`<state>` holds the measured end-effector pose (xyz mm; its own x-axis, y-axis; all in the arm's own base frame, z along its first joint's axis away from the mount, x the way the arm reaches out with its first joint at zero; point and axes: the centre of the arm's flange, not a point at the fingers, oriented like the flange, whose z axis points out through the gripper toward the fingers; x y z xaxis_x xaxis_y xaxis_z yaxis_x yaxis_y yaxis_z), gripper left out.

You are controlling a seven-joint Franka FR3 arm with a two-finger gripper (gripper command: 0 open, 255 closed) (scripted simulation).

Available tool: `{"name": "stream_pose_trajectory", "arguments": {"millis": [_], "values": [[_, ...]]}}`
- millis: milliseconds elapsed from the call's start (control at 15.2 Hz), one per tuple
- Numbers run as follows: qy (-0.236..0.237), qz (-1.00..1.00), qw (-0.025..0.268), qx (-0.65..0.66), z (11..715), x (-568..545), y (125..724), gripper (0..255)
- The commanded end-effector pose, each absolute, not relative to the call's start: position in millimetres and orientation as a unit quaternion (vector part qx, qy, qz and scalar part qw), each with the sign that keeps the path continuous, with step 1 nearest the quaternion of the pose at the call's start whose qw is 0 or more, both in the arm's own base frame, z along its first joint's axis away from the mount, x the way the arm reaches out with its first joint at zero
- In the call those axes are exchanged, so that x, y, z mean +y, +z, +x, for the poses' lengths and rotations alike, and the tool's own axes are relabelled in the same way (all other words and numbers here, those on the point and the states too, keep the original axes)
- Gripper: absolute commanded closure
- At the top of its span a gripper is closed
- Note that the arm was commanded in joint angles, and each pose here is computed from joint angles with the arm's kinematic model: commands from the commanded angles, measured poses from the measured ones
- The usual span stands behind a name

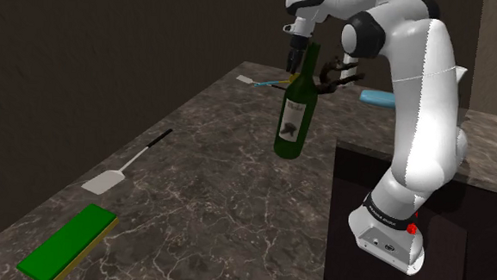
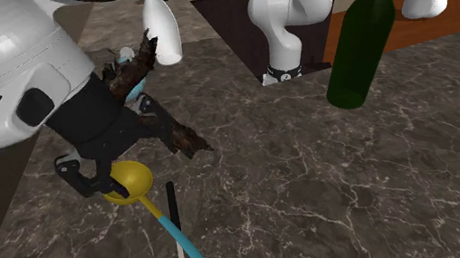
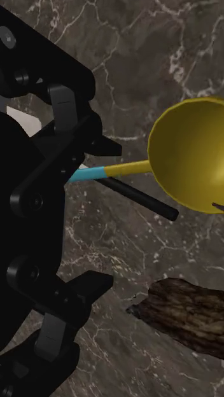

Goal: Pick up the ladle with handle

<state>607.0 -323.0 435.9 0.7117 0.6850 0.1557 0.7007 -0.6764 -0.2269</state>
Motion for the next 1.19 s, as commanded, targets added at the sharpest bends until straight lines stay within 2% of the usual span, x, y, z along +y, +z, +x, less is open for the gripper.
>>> {"name": "stream_pose_trajectory", "arguments": {"millis": [0, 660, 726, 1122], "values": [[-0.027, -0.903, 0.151, -0.402, 632.4, -328.8, 416.8, 0], [-0.029, -0.898, 0.154, -0.411, 643.3, -331.8, 373.1, 0], [-0.029, -0.898, 0.154, -0.411, 643.1, -332.4, 373.5, 255], [-0.029, -0.898, 0.154, -0.411, 642.9, -331.9, 373.5, 255]]}}
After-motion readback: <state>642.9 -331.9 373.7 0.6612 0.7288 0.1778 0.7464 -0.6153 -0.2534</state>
